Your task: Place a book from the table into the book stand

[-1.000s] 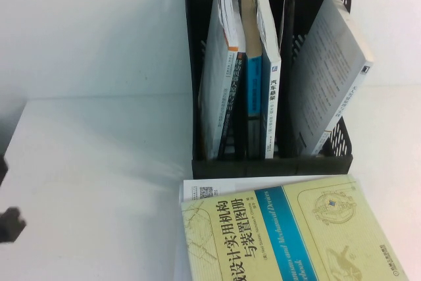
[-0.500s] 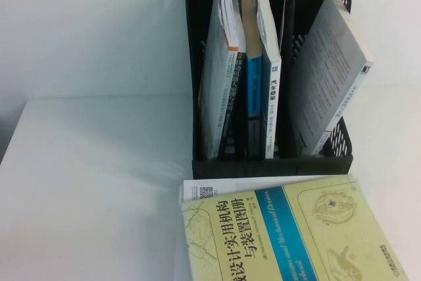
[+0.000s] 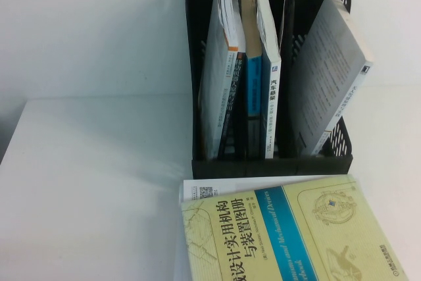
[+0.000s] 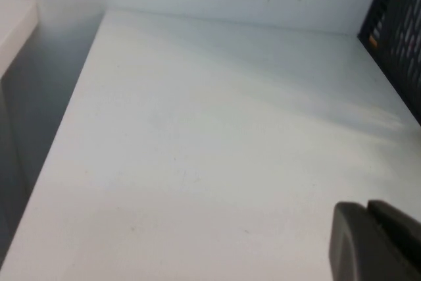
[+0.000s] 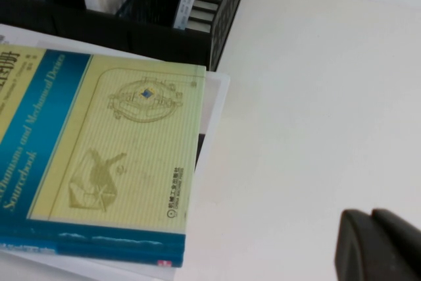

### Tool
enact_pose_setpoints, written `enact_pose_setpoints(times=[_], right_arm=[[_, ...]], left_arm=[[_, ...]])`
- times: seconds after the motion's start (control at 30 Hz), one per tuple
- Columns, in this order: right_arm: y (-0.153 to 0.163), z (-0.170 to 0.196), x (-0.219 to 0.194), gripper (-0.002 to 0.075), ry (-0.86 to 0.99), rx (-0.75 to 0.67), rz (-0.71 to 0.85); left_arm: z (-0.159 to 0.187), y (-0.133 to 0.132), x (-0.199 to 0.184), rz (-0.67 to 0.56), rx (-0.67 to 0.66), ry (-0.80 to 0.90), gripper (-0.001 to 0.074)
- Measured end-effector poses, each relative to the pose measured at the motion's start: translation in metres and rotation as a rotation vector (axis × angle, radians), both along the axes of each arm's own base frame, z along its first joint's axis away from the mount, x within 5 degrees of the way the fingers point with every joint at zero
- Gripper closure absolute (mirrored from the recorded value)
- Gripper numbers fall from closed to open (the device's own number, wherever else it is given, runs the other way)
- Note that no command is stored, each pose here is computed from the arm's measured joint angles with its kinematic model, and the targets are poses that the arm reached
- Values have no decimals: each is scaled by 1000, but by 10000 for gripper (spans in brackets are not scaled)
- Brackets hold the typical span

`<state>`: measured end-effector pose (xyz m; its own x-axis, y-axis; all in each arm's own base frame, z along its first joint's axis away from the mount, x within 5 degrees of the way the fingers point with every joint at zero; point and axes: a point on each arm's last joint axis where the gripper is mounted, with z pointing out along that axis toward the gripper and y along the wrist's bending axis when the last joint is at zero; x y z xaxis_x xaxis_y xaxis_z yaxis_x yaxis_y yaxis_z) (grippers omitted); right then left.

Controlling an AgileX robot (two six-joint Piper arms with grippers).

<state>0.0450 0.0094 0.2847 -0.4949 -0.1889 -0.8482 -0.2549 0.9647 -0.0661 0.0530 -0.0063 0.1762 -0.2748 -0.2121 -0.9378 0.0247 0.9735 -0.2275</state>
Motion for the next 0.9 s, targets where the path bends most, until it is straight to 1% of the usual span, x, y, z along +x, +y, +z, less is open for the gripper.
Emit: enact_pose_setpoints(times=[0.23,0.77,0.9], right_arm=[[0,0,0,729,0,0,0],[0,0,0,729,-2,0,0],[-3,-2,-10,729,-60,14,-21]], left_arm=[[0,-2,-1,-17,-23,13,737],[0,-2,-1,-21,-20,13,737],[0,-2,-1,-21,-22,13,737]])
